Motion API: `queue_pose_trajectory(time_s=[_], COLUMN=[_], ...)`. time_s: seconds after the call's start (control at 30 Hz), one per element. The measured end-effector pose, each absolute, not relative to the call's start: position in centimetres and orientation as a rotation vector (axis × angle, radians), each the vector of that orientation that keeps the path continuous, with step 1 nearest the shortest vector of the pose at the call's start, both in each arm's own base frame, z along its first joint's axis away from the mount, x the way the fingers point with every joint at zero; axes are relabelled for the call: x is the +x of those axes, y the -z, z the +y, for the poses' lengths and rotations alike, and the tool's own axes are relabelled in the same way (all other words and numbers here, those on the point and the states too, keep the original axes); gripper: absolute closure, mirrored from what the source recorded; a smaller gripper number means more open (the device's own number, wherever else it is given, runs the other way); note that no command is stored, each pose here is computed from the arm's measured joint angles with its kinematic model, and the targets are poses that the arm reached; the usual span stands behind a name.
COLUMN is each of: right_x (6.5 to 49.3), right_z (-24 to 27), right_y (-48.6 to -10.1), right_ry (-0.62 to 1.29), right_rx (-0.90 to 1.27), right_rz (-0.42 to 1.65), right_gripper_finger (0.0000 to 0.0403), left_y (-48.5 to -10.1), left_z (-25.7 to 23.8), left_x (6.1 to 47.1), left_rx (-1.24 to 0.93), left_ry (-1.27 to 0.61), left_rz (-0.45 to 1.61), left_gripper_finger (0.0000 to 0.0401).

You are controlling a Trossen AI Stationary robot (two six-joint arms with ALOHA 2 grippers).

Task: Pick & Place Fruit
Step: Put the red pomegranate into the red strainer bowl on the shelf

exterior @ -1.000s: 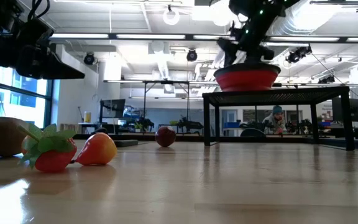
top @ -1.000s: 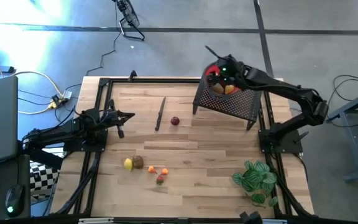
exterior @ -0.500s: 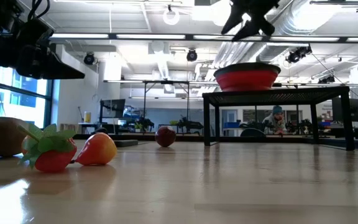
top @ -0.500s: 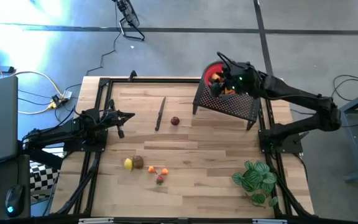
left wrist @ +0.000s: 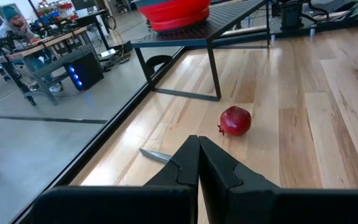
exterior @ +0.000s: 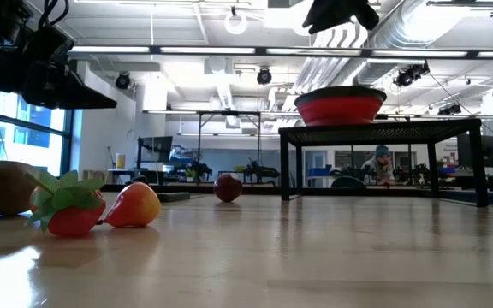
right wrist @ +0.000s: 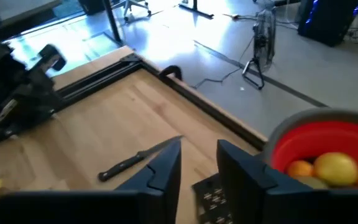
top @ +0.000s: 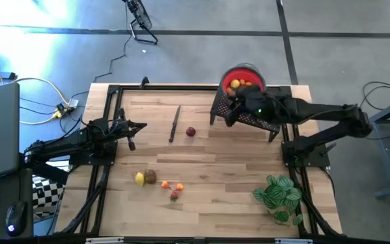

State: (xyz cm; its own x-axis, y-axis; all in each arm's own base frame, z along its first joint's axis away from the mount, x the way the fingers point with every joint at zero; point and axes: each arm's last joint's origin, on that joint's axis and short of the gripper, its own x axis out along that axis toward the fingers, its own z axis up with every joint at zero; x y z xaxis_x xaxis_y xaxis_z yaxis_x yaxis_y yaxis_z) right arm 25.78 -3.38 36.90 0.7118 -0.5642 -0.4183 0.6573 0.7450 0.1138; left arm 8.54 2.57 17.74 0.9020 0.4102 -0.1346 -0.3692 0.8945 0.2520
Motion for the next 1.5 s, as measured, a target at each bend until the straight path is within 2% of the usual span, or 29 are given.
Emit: queue_pose_trajectory(time_s=[0.23, 0.4, 0.5, 0.73, 1.1, 1.5], right_x=[27.4, 27.8, 27.6, 27.3, 27.2, 28.2], right_z=[-0.7, 1.3, 2.7, 5.1, 5.3, 6.7], right_y=[-35.9, -35.3, -35.1, -31.5, -25.9, -23.3], right_ry=[0.621, 0.729, 0.73, 0.738, 0.661, 0.49], right_rx=[0.268, 0.229, 0.202, 0.189, 0.275, 0.37], right_rz=[0.387, 0.347, 0.34, 0.307, 0.163, 0.183], right_gripper_finger=[0.033, 0.0344, 0.0357, 0.0396, 0.0399, 0.04], left_y=[-17.7, -17.7, -17.7, -17.7, -17.8, -18.3], left_z=[2.6, 2.6, 2.6, 2.6, 2.6, 2.6], left_x=[8.5, 8.5, 8.5, 8.5, 8.5, 8.6], left_rx=[0.222, 0.18, 0.169, 0.166, 0.147, 0.174], left_ry=[-0.406, -0.408, -0.408, -0.407, -0.408, -0.412], left_rz=[0.186, 0.178, 0.175, 0.173, 0.165, 0.119], left_gripper_finger=[0.0401, 0.0401, 0.0401, 0.0401, 0.0401, 0.0401])
